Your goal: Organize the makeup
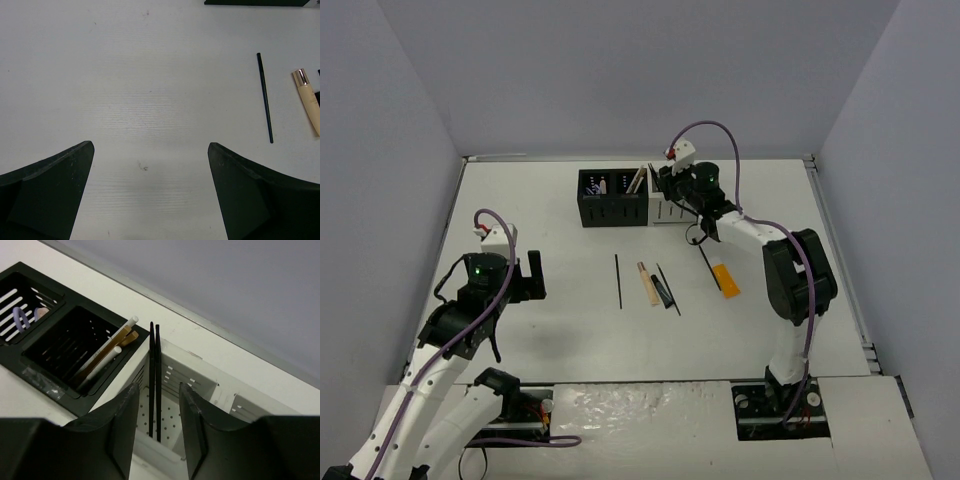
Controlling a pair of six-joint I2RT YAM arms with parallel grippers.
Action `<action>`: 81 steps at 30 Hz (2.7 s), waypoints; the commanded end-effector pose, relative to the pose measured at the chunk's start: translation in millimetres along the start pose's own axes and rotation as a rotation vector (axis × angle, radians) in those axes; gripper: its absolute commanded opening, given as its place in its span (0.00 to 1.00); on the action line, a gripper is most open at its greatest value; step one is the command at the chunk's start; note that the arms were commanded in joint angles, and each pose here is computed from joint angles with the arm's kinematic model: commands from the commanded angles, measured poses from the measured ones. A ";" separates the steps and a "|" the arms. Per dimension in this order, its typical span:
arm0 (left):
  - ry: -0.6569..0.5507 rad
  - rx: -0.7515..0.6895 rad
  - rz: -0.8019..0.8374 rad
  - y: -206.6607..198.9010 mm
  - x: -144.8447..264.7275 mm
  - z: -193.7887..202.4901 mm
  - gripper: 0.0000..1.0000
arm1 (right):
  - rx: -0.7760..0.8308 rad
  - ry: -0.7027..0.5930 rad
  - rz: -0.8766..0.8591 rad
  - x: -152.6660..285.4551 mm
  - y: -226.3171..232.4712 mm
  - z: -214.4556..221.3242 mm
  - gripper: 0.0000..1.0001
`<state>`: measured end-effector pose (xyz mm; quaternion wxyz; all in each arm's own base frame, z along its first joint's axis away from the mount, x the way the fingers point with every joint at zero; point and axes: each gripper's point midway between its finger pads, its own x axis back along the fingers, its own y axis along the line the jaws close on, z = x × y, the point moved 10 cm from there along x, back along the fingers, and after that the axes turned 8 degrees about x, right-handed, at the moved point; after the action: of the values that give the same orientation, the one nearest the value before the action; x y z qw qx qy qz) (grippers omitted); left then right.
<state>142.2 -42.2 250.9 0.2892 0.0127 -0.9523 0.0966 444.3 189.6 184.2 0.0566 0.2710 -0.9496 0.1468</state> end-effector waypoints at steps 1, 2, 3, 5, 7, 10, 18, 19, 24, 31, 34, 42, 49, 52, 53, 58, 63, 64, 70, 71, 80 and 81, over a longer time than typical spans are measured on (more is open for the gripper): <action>-0.061 0.006 0.029 -3.7 1.4 -12.3 0.97 | 0.002 -0.182 0.069 47.3 -16.9 -84.2 0.37; -0.060 0.006 0.030 -3.8 1.2 -12.2 0.97 | -0.012 -0.180 0.071 57.3 -17.2 -91.0 0.38; -0.058 0.006 0.031 -3.8 1.1 -11.9 0.97 | -0.032 -0.150 0.079 67.3 -17.3 -93.9 0.38; -0.057 0.005 0.034 -4.0 1.3 -11.9 0.97 | -0.068 -0.093 0.092 81.5 -16.9 -95.8 0.38; -0.057 0.006 0.041 -4.7 1.3 -12.1 0.97 | -0.122 0.035 0.110 101.2 -15.0 -90.0 0.39; -0.054 0.007 0.041 -4.6 1.5 -11.7 0.97 | -0.185 0.178 0.151 123.5 -10.3 -74.8 0.41; -0.055 0.008 0.038 -4.2 1.7 -12.0 0.97 | -0.327 0.507 0.086 164.9 24.6 -1.1 0.48; -0.056 0.008 0.036 -4.1 1.7 -11.8 0.97 | -0.335 0.538 0.070 166.3 28.6 7.8 0.48; -0.055 0.007 0.028 -3.3 1.6 -11.5 0.97 | -0.368 0.653 -0.003 167.3 43.8 41.9 0.48; -0.051 0.006 0.025 -3.4 0.7 -11.3 0.97 | -0.366 0.758 0.051 164.4 47.5 71.2 0.46; -0.048 0.007 0.026 -3.6 0.2 -11.2 0.97 | -0.363 0.799 0.067 161.2 47.9 82.5 0.47; -0.054 0.008 0.026 -3.4 1.1 -11.5 0.97 | -0.351 0.831 0.095 156.0 45.9 92.9 0.46; -0.053 0.007 0.026 -3.3 1.1 -11.4 0.97 | -0.343 0.848 0.130 157.8 39.7 98.4 0.47; -0.055 0.008 0.026 -3.4 1.3 -11.9 0.97 | -0.324 0.853 0.158 156.9 34.7 99.5 0.47; -0.055 0.007 0.026 -3.4 1.3 -11.8 0.97 | -0.321 0.853 0.155 155.9 34.3 99.6 0.47; -0.056 0.008 0.025 -3.5 1.1 -12.1 0.97 | -0.320 0.850 0.114 148.0 34.7 100.1 0.46; -0.053 0.008 0.022 -3.3 0.4 -11.5 0.97 | -0.338 0.866 0.061 141.9 39.6 107.0 0.40; -0.052 0.008 0.022 -3.3 0.5 -11.4 0.97 | -0.341 0.868 0.056 141.8 40.2 107.6 0.39; -0.054 0.008 0.025 -3.5 0.9 -11.9 0.97 | -0.353 0.898 0.012 142.5 53.1 114.4 0.14; -0.056 0.009 0.025 -3.5 1.1 -12.0 0.97 | -0.351 0.900 0.005 143.4 56.9 113.4 0.10; -0.058 0.009 0.025 -2.8 2.3 -11.5 0.97 | -0.318 0.957 -0.046 165.2 103.7 90.7 0.00; -0.059 0.010 0.025 -2.8 2.4 -11.6 0.97 | -0.323 0.968 -0.046 171.0 106.8 89.9 0.00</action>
<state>141.6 -43.4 251.1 0.2908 0.0041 -0.9516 0.0997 274.4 155.5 94.6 0.4972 0.1795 -0.8418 0.1098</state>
